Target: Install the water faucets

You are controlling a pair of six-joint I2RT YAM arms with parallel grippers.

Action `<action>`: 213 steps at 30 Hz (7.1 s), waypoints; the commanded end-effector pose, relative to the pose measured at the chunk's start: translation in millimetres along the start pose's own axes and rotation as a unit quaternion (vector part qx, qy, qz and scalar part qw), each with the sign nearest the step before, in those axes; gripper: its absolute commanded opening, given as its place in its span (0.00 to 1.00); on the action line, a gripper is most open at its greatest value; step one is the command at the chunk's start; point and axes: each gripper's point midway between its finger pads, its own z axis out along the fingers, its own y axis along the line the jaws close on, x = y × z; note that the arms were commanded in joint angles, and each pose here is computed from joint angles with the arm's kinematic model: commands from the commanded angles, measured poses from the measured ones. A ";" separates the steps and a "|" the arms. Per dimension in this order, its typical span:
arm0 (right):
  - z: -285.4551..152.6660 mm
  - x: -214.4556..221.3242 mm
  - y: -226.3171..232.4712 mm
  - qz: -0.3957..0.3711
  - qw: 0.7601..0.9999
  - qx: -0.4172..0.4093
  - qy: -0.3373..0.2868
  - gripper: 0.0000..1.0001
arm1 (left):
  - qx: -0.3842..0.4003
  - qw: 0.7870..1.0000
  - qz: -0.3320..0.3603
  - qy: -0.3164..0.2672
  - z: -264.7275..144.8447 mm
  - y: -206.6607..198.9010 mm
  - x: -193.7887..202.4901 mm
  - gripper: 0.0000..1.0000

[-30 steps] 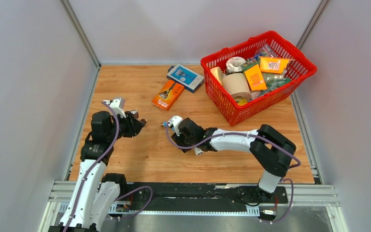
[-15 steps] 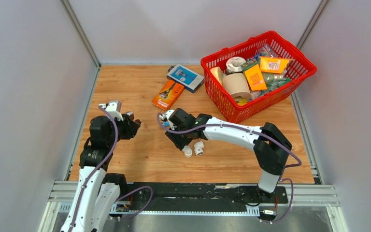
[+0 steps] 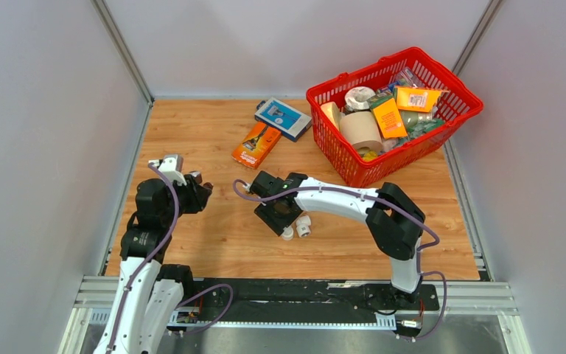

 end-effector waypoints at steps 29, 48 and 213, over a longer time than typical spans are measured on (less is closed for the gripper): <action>-27.3 -24.9 3.3 -0.068 0.998 -0.005 -0.012 0.00 | 0.072 0.997 0.007 0.006 -3.2 -30.0 -1.9 0.00; -247.1 -132.0 -14.0 -0.242 0.797 0.040 -0.552 0.00 | 0.343 0.926 -0.126 0.096 -29.3 -130.3 -47.8 0.00; -365.8 -77.8 66.0 -0.543 0.332 -0.161 -0.755 0.00 | 0.578 0.747 0.208 -0.255 -126.4 -227.9 -113.0 0.00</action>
